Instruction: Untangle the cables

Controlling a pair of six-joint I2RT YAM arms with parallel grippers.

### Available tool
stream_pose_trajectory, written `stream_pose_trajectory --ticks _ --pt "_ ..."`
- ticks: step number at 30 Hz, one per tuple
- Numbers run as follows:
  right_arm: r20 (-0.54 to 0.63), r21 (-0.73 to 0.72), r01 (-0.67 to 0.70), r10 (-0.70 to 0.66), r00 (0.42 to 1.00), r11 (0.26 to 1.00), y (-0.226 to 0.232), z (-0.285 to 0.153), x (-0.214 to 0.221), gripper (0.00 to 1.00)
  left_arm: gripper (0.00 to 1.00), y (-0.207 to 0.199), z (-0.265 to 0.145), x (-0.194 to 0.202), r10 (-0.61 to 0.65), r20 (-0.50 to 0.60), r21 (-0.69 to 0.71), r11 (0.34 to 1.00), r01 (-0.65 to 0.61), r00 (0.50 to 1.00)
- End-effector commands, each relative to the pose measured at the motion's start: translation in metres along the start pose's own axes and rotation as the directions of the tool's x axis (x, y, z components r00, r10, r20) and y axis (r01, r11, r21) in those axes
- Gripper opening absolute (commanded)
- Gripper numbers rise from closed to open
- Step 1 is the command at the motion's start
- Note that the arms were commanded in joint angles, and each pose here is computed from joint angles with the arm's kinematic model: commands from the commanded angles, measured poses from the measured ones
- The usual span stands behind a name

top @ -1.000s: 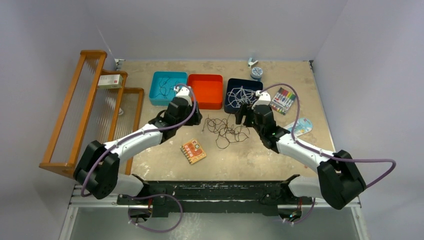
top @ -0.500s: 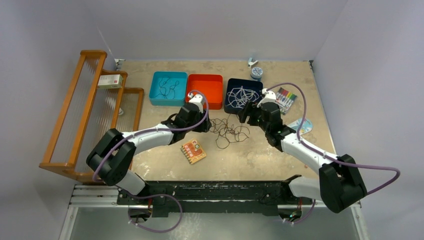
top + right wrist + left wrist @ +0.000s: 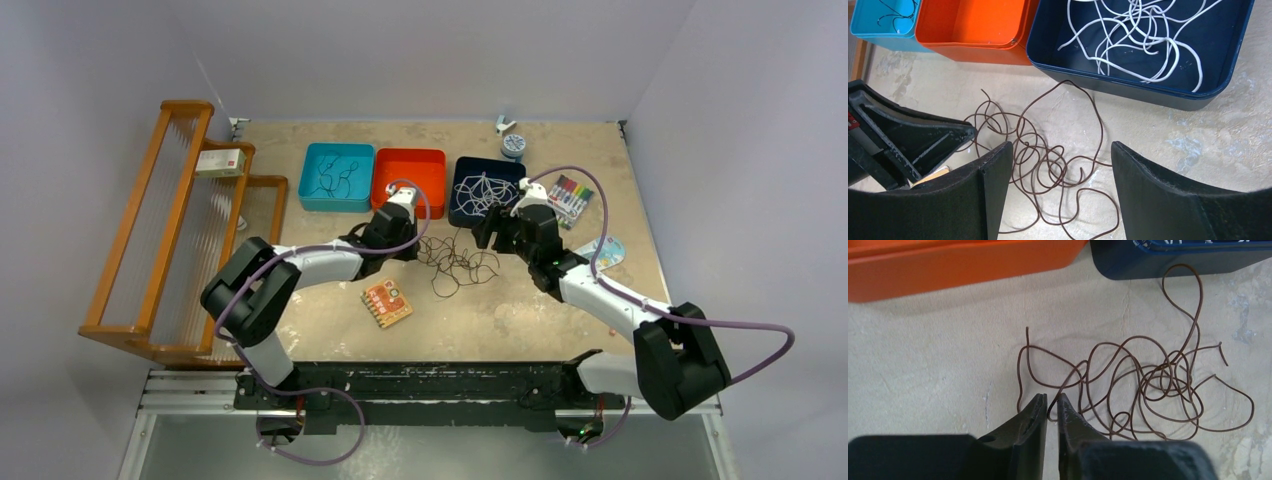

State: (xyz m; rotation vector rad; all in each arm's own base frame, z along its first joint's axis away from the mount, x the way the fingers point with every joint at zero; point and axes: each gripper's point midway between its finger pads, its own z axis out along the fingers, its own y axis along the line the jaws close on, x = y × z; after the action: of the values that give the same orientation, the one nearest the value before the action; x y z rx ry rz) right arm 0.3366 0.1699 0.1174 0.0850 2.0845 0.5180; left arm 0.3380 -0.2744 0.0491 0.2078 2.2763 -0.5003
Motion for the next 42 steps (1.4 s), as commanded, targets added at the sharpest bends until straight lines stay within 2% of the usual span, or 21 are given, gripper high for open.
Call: stream_pose_trajectory --ticks 1,3,11,19,24,36,42 --pt "0.047 -0.04 0.013 -0.011 0.999 0.999 0.009 0.0 -0.014 0.73 0.07 -0.014 0.002 -0.044 0.02 0.125 0.018 1.0 -0.022 0.992" --pt "0.051 -0.042 0.02 -0.018 0.999 0.999 0.009 0.0 -0.015 0.73 0.0 -0.014 -0.001 -0.047 0.026 0.132 0.017 0.999 -0.028 0.991" --pt "0.125 -0.199 0.13 -0.106 0.986 0.971 0.039 -0.007 -0.032 0.74 0.0 -0.006 -0.044 -0.061 0.048 0.154 -0.023 0.999 -0.045 0.987" --pt "0.217 -0.32 0.208 -0.143 0.966 0.924 0.069 -0.013 -0.054 0.75 0.0 -0.008 -0.096 -0.085 0.05 0.227 -0.017 0.999 -0.048 0.973" --pt "0.217 -0.435 0.242 -0.159 0.963 0.868 0.091 -0.012 -0.051 0.74 0.0 -0.009 -0.109 -0.093 0.058 0.252 -0.013 0.998 -0.056 0.966" --pt "0.146 -0.452 0.203 -0.153 0.977 0.868 0.108 0.027 -0.037 0.7 0.0 -0.01 -0.13 -0.111 0.076 0.302 -0.02 0.997 -0.074 0.95" --pt "0.176 -0.556 0.27 -0.206 0.962 0.786 0.14 0.026 -0.02 0.7 0.0 -0.016 -0.139 -0.121 0.061 0.329 -0.001 0.998 -0.064 0.942"
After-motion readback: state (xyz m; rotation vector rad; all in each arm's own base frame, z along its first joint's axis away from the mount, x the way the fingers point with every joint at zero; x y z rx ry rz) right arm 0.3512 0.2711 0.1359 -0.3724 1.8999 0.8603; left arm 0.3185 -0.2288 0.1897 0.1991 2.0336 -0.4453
